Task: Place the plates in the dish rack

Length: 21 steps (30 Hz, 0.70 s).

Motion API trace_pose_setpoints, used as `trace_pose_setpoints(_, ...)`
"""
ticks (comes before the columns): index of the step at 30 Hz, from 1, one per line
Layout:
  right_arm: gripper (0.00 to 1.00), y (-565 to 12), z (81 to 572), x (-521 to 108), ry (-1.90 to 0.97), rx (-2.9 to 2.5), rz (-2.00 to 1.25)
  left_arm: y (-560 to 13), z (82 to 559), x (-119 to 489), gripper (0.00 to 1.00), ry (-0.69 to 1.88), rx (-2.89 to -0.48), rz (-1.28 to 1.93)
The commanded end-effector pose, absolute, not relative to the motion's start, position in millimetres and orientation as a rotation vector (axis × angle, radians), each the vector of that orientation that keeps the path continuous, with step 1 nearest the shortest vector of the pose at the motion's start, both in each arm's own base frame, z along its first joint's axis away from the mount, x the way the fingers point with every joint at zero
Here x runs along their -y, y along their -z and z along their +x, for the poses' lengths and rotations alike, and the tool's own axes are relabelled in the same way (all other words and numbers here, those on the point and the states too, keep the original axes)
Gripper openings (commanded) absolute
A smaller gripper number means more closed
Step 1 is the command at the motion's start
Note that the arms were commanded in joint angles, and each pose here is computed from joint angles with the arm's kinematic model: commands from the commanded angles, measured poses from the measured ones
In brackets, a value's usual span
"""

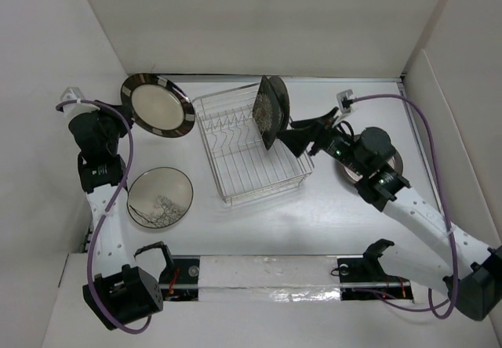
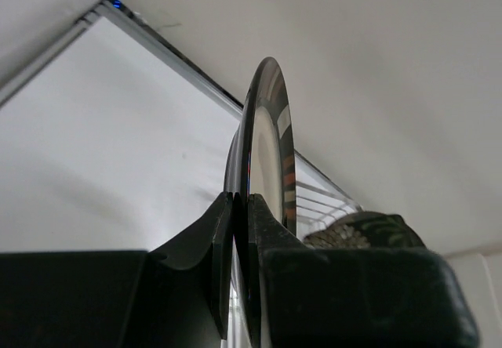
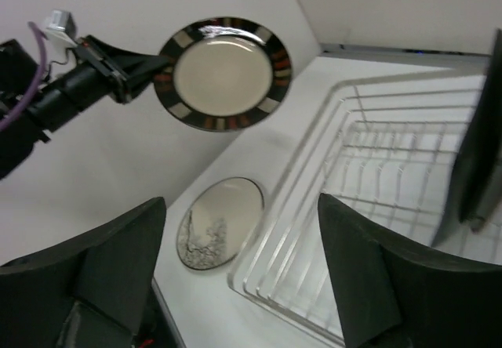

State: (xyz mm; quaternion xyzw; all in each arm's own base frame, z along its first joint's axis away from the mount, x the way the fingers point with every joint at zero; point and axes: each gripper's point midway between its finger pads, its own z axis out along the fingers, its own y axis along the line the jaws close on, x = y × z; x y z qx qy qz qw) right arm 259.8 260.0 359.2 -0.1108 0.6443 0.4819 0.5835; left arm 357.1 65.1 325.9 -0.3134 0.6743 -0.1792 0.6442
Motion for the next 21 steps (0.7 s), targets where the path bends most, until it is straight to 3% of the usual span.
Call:
trace_pose_setpoints(1, 0.87, -403, 257, -285, -1.257, -1.388, -0.323, -450, 326, -17, 0.00, 0.625, -1.243, -0.466)
trace_pose_setpoints(11, 0.98, -351, 316, -357, -1.379, -1.550, -0.405, -459, 284, 35, 0.00, 0.823, -1.226, -0.328)
trace_pose_setpoints(21, 0.99, -341, 299, -379, -1.573, -1.461, -0.550, -460, 264, 58, 0.00, 0.921, -1.219, -0.259)
